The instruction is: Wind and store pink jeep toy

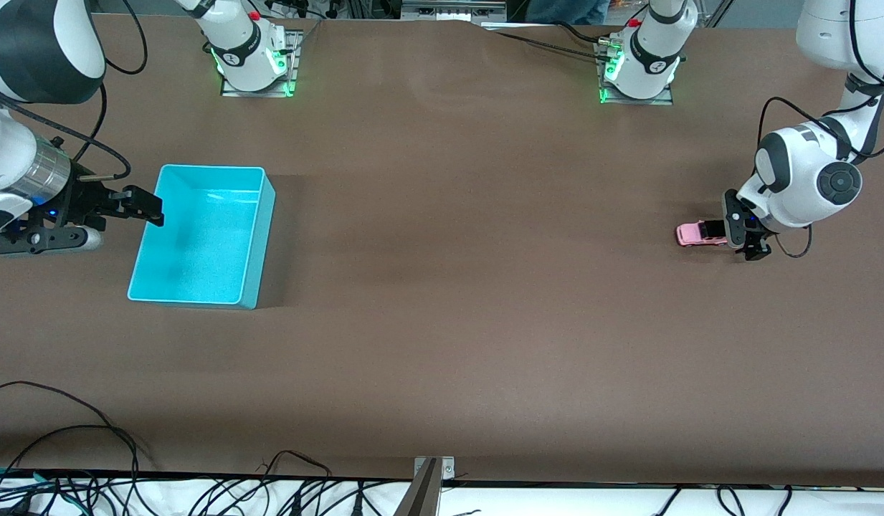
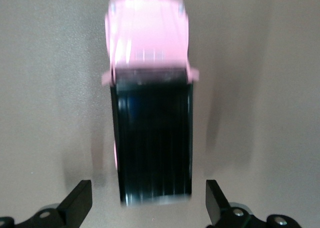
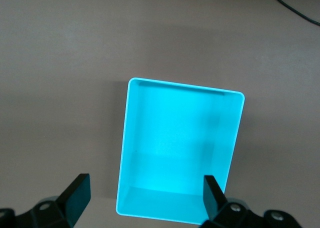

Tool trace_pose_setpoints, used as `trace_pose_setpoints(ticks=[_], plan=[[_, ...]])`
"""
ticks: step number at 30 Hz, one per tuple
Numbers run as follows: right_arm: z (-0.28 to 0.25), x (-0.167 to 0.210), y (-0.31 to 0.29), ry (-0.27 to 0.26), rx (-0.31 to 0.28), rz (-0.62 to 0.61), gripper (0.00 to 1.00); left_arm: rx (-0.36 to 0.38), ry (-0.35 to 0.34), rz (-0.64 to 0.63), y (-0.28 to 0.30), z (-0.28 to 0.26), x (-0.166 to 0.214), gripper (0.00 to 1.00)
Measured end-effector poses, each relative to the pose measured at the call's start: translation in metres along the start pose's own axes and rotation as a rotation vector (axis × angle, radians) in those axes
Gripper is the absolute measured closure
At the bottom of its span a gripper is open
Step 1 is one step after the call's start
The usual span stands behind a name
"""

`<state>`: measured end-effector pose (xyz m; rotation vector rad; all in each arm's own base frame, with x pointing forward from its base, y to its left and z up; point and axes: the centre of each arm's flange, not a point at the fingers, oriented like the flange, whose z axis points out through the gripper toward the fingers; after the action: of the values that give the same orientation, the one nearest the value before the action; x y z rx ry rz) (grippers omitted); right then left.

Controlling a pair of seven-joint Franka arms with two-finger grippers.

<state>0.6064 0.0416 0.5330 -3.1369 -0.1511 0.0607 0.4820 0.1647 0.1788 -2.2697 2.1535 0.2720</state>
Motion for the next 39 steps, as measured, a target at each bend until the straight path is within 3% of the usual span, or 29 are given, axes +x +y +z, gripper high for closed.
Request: trace_pose_setpoints(ticks=[12,24,33,39], plan=[[0.000,0.000,0.000,0.000,0.000,0.000,0.00,0.051,-0.003,-0.019,-0.011,-0.019,-0.001,0.00],[0.000,0.000,0.000,0.000,0.000,0.000,0.00,0.262,0.023,-0.101,-0.017,-0.130,-0.020,0.00],[0.000,0.000,0.000,0.000,0.000,0.000,0.00,0.272,0.065,-0.146,0.010,-0.181,-0.042,0.00],[0.000,0.000,0.000,-0.001,0.000,0.000,0.00,0.320,0.070,-0.118,0.010,-0.207,-0.029,0.00]])
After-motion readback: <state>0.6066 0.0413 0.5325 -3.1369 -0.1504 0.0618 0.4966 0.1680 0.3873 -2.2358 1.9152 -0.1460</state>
